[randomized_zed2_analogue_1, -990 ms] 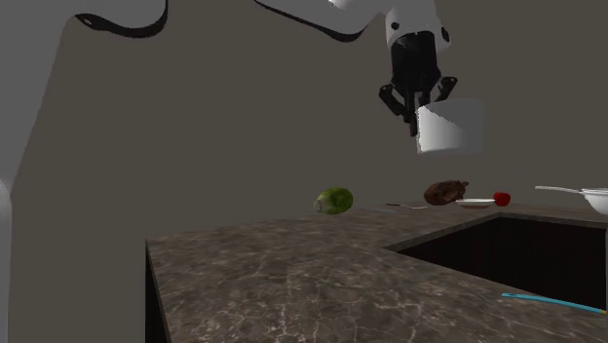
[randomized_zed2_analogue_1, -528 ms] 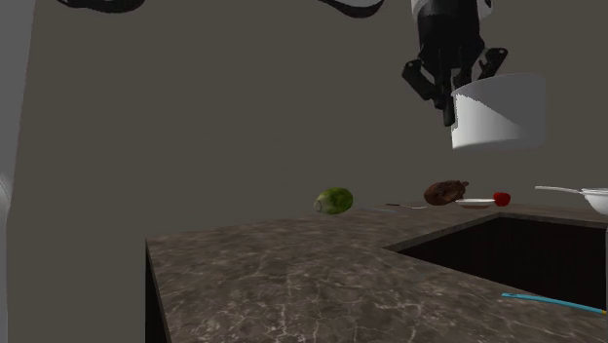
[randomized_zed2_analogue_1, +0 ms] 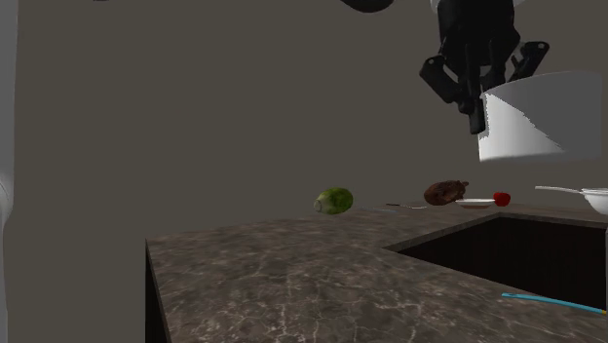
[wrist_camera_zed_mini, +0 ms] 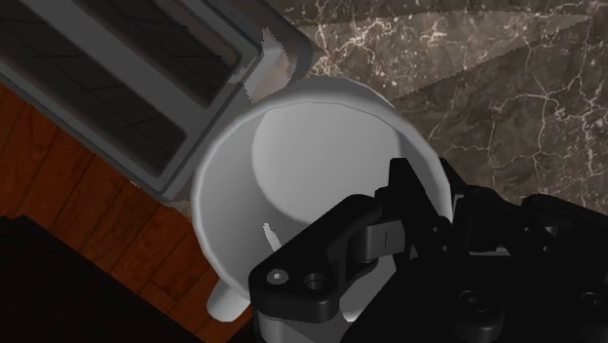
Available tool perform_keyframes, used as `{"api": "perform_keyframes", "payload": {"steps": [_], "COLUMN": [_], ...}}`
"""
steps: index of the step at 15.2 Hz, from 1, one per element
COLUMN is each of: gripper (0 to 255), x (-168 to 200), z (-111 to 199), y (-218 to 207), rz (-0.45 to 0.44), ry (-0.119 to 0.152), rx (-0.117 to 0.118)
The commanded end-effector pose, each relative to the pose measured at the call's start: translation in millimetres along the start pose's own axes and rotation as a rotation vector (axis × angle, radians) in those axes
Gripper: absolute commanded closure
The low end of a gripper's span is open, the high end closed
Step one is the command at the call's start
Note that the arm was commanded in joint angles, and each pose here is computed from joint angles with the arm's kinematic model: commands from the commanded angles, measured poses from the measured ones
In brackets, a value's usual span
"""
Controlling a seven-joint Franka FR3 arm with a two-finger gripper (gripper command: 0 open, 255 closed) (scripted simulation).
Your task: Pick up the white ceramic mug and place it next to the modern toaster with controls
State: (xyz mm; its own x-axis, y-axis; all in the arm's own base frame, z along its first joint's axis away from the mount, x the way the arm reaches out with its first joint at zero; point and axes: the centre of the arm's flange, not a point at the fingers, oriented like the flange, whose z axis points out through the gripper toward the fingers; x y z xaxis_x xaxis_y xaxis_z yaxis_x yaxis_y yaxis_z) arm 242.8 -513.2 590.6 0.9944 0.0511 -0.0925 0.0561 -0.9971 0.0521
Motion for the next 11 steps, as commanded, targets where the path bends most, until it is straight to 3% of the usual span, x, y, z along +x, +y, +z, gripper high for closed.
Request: {"api": "perform_keyframes", "payload": {"steps": [1,11], "gripper": [255,255], "x": [2,7], "z": [11,64], "y": [1,-2], "rz": [0.0,0.0], "ry": [0.0,0.0], "rx": [-0.001,-0.001]}}
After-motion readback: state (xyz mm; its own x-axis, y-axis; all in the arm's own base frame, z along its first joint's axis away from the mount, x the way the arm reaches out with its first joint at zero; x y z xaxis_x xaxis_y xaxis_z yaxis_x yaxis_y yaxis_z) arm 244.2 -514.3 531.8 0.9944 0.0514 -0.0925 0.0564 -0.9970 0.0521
